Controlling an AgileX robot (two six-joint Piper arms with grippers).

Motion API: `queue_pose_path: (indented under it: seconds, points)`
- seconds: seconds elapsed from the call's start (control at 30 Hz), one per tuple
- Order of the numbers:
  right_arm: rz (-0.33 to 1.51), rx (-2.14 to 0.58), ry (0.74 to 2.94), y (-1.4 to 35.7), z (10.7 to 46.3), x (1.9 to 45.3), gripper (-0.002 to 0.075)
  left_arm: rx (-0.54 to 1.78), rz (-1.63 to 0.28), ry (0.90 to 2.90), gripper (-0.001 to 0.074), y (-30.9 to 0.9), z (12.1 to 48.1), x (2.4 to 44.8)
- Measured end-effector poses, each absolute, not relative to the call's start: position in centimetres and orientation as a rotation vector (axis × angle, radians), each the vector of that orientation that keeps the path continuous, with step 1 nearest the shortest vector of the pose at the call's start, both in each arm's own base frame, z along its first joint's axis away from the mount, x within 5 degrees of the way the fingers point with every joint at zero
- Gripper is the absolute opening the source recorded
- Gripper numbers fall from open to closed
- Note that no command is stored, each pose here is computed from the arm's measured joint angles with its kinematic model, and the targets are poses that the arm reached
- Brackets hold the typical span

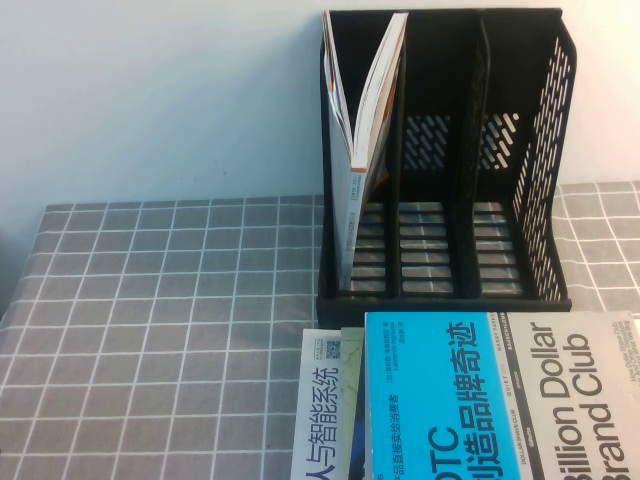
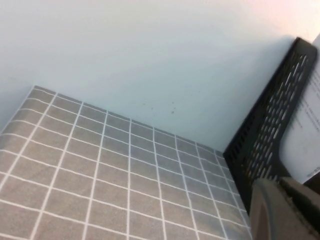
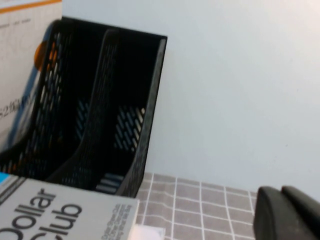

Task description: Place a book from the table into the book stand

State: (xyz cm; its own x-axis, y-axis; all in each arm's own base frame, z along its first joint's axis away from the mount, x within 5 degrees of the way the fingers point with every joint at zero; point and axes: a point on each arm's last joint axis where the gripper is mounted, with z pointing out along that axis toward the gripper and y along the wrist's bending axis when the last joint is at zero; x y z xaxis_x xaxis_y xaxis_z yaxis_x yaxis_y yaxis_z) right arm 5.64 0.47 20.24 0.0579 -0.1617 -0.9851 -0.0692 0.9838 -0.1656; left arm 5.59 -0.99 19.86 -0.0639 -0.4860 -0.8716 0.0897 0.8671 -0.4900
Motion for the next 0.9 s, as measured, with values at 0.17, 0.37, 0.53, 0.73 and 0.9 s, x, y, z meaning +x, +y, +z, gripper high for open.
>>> queue_pose_path:
  seconds: [0.17,0.37,0.53,0.73,0.9]
  points:
    - [-0.072,-0.157,1.469,0.3,20.7,5.6,0.0011,-0.355,-0.524,1.559,-0.0004,-1.0,19.9,5.6]
    - [-0.023,-0.102,1.460,0.3,20.8,5.6,0.0011,-0.474,-0.648,1.520,-0.0004,-1.0,20.1,5.6]
    - [0.205,0.172,1.375,-0.2,21.5,5.5,0.0011,-0.848,-0.936,1.321,-0.0004,-0.1,20.7,5.6]
    - [0.364,0.374,1.244,-0.9,22.3,5.3,0.0011,-0.969,-1.007,1.245,-0.0004,0.3,20.7,5.6]
    - [0.452,0.403,1.171,-0.9,24.4,4.8,0.0011,-0.883,-1.004,1.264,-0.0004,-0.1,21.8,5.4]
